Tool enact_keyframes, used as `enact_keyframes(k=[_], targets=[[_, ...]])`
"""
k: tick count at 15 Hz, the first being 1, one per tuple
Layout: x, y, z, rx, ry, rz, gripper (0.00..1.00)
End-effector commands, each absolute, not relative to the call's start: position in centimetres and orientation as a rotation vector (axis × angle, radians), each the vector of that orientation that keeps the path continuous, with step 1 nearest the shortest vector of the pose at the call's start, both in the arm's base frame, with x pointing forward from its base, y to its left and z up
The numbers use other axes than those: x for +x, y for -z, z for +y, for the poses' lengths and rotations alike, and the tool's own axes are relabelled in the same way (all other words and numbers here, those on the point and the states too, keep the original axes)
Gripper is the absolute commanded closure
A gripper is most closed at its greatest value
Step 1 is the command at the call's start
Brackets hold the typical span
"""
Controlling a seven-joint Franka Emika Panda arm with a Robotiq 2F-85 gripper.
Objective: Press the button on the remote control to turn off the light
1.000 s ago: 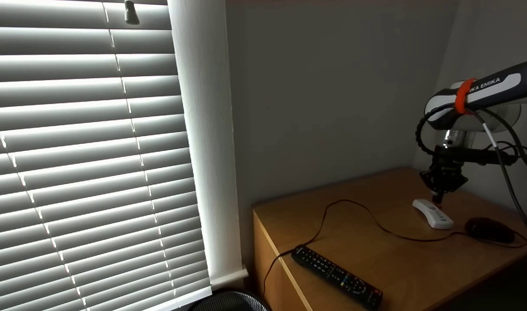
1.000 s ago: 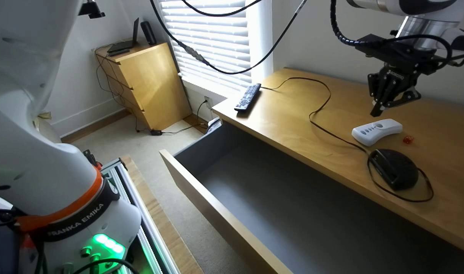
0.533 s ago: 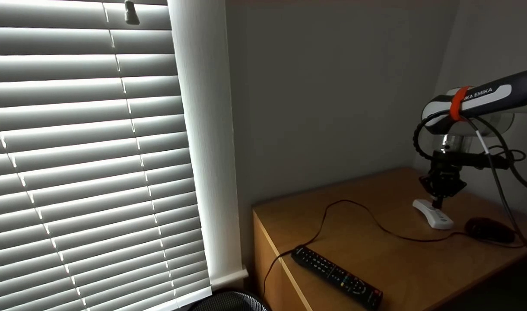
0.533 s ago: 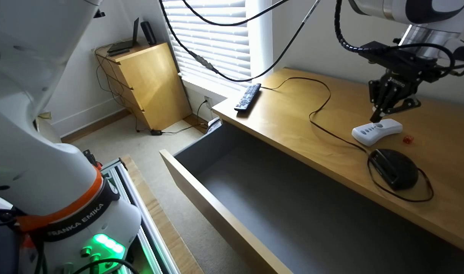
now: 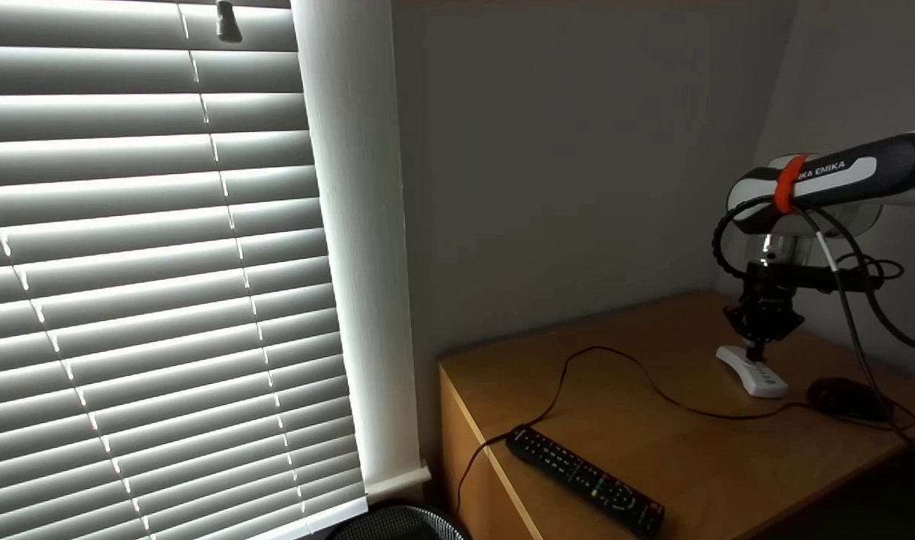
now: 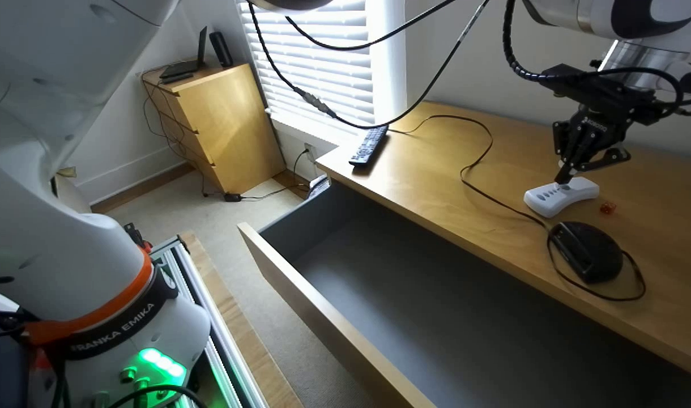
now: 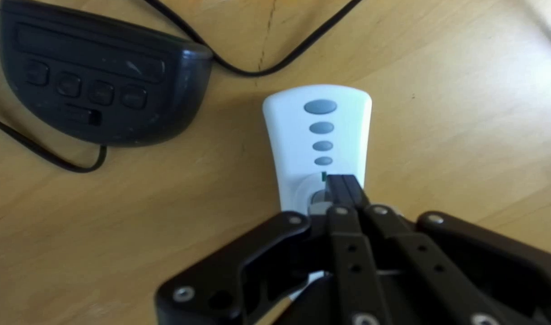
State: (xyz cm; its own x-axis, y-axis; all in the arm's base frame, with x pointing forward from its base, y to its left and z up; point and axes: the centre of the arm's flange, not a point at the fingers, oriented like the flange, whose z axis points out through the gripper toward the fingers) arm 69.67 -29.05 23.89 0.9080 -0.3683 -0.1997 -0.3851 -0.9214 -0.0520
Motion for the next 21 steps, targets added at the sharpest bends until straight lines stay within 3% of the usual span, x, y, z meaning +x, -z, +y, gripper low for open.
enact_keyframes(k=[1,21], targets=[[71.1,-23.2,-29.6,-2.948,-0.353,0.587,1.0],[71.9,-22.3,-30.4,-2.938,-0.386,0.636,1.0]])
